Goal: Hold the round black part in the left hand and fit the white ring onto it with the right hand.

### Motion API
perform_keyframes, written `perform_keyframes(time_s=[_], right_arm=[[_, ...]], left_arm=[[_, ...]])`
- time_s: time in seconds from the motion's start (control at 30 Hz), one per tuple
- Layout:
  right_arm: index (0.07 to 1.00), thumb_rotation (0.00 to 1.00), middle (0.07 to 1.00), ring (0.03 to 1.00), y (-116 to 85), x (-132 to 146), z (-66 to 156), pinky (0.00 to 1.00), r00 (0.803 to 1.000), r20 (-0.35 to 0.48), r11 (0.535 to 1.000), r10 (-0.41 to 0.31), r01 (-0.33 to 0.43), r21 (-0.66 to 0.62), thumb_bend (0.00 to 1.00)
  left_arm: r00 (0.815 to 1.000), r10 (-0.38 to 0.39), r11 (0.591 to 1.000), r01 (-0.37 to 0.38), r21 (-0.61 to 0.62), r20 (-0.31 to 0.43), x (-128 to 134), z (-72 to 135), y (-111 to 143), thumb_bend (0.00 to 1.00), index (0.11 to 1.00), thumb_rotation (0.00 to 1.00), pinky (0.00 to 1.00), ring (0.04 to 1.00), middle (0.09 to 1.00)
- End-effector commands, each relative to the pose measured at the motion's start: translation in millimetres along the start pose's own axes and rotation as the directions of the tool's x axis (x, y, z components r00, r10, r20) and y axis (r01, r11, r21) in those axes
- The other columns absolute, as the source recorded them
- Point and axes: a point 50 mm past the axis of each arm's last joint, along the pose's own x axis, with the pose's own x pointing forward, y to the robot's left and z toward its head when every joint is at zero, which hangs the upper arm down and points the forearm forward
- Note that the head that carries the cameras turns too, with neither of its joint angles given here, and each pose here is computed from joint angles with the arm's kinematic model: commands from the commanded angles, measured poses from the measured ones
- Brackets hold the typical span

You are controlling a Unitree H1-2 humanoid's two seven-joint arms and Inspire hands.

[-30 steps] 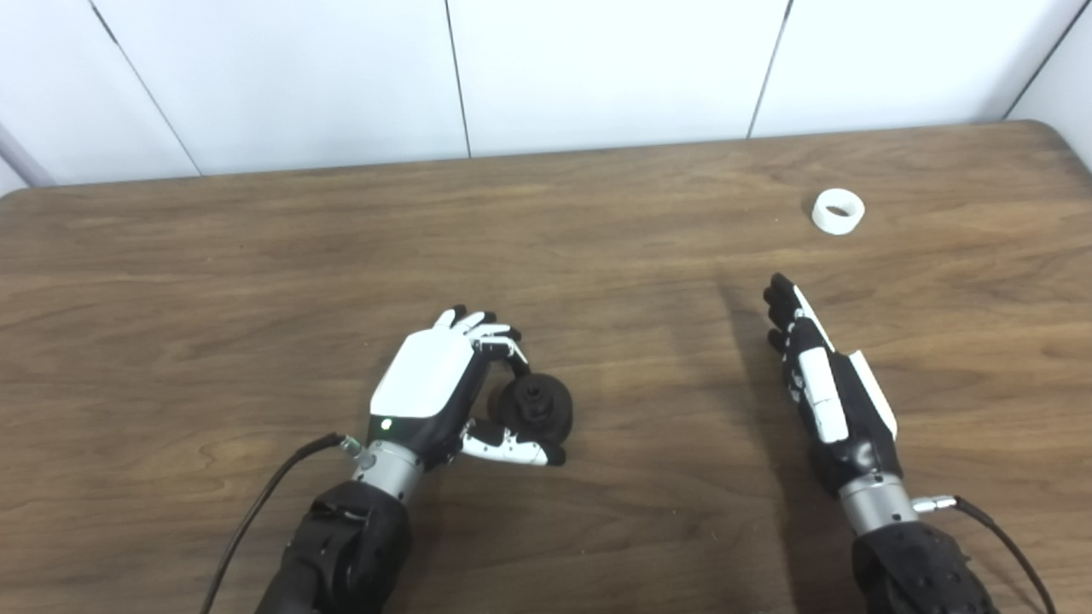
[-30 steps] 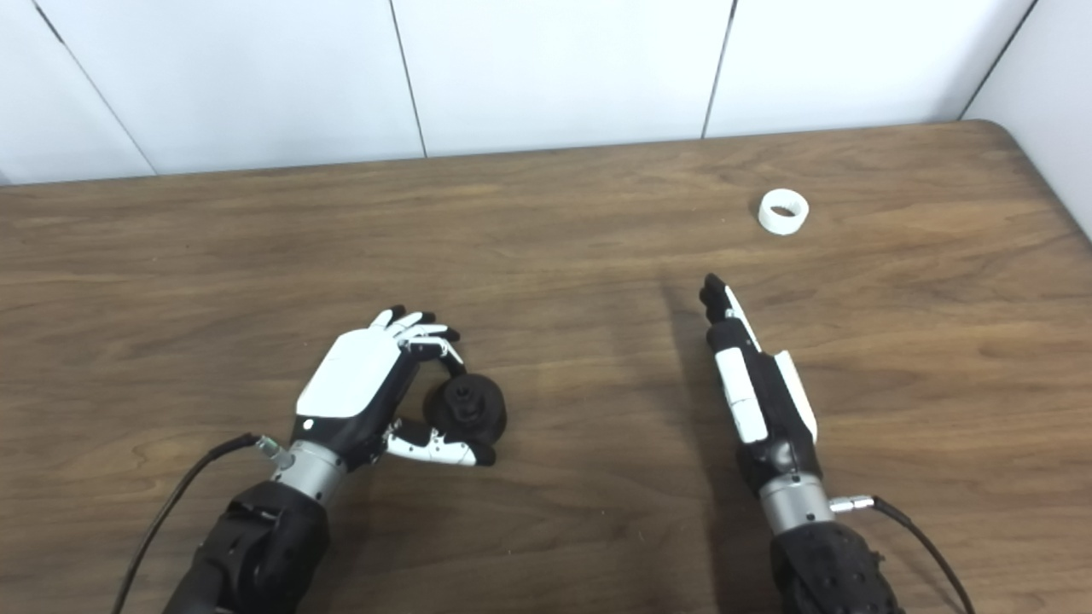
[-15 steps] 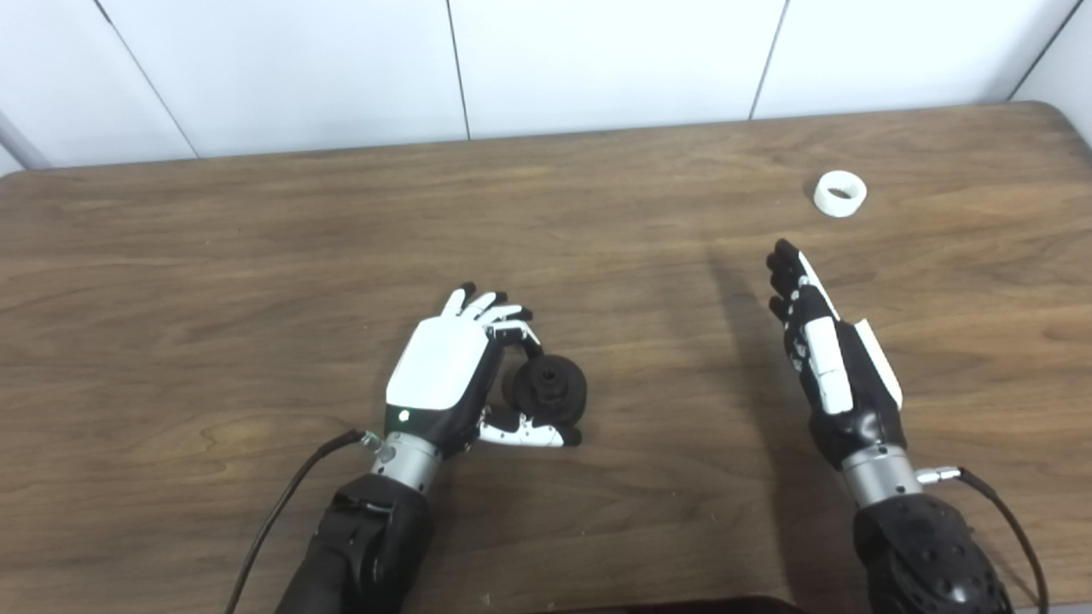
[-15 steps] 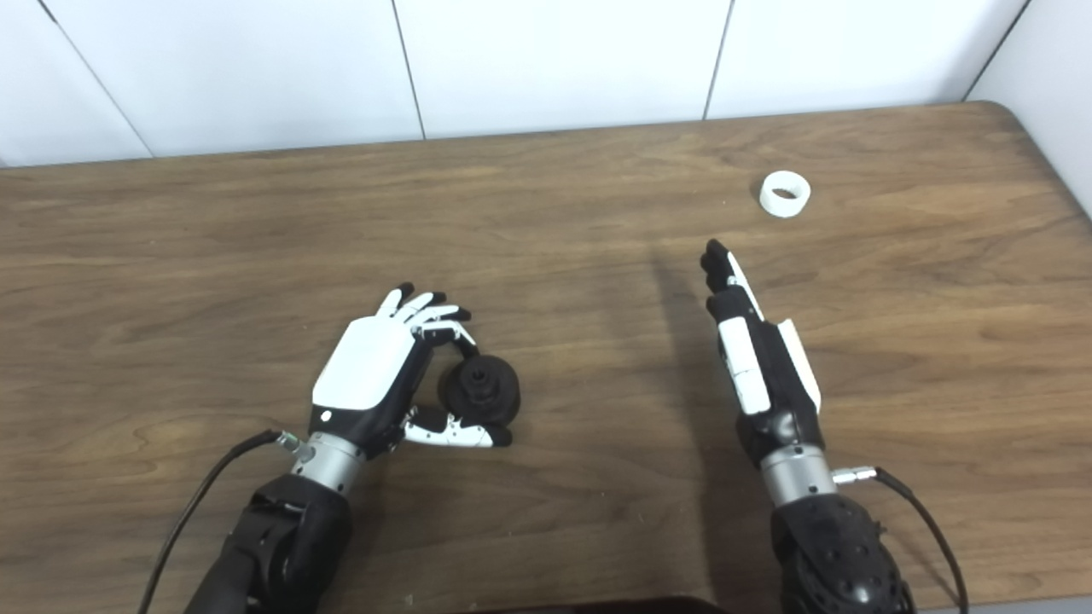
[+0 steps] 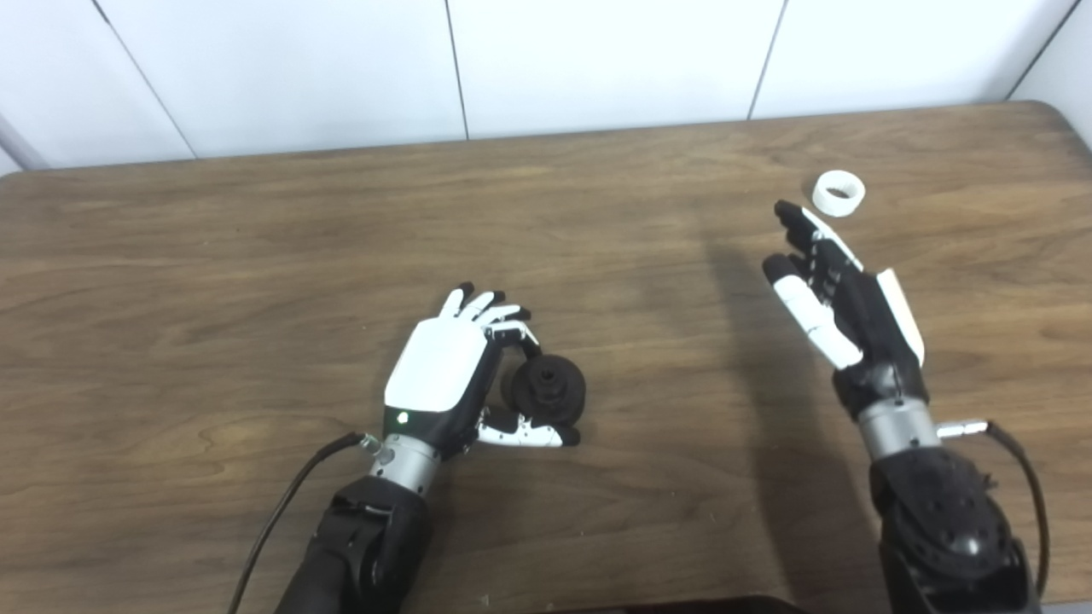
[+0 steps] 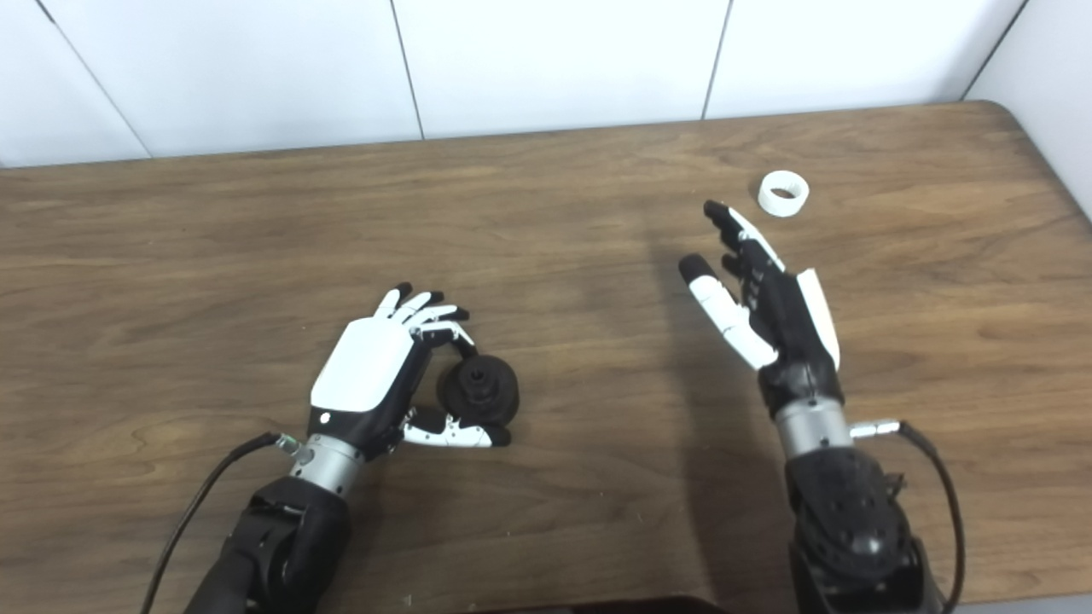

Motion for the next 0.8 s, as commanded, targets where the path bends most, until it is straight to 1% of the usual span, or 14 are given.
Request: perform_keyframes(time_s=[0.0,0.03,0.2,0.3,0.37,0.5,0.57,0.63,0.77], right_arm=[[0.832,0.61,0.898,0.913,-14,11,24,0.89,0.995,0.089,0.997,-0.038,0.044,-0.069,0.55],[0.822,0.57,0.888,0.905,-18,15,26,0.89,0.995,0.093,0.993,-0.046,0.055,-0.101,0.56],[0.779,0.45,0.871,0.9,-34,33,35,0.89,0.991,0.116,0.965,-0.071,0.098,-0.245,0.63],[0.763,0.45,0.874,0.904,-43,45,40,0.92,0.988,0.139,0.917,-0.074,0.122,-0.381,0.68],[0.758,0.4,0.879,0.917,-48,53,42,0.92,0.986,0.154,0.884,-0.068,0.131,-0.449,0.7],[0.761,0.32,0.912,0.968,-57,70,46,0.96,0.985,0.159,0.841,-0.066,0.141,-0.522,0.7],[0.762,0.3,0.928,0.987,-62,79,48,0.97,0.985,0.156,0.816,-0.07,0.146,-0.56,0.71],[0.761,0.28,0.935,0.996,-68,88,49,0.99,0.986,0.15,0.796,-0.073,0.148,-0.587,0.71],[0.76,0.23,0.939,0.999,-78,108,47,1.0,0.989,0.125,0.772,-0.084,0.144,-0.62,0.74]], left_arm=[[0.999,-0.042,0.998,0.042,0.037,-0.009,-4,-6,-2,0.52,0.486,0.06,1.0,0.908,0.811],[0.999,-0.048,0.998,0.049,0.037,-0.011,-4,-6,-3,0.52,0.486,0.05,1.0,0.91,0.812],[0.998,-0.054,0.998,0.054,0.027,-0.016,-6,-10,-2,0.52,0.486,0.05,0.98,0.907,0.809],[0.998,-0.059,0.998,0.059,0.022,-0.018,-8,-12,0,0.52,0.486,0.05,0.98,0.906,0.811],[0.998,-0.06,0.998,0.061,0.019,-0.017,-9,-14,0,0.52,0.486,0.05,0.99,0.909,0.815],[0.998,-0.059,0.998,0.059,0.021,-0.012,-11,-20,1,0.52,0.486,0.05,0.99,0.909,0.815],[0.998,-0.061,0.998,0.061,0.022,-0.015,-12,-23,2,0.52,0.486,0.05,1.0,0.91,0.816],[0.998,-0.062,0.998,0.063,0.026,-0.015,-13,-27,3,0.52,0.486,0.06,1.0,0.91,0.816],[0.998,-0.061,0.998,0.062,0.028,-0.011,-15,-33,5,0.52,0.486,0.06,1.0,0.91,0.814]])
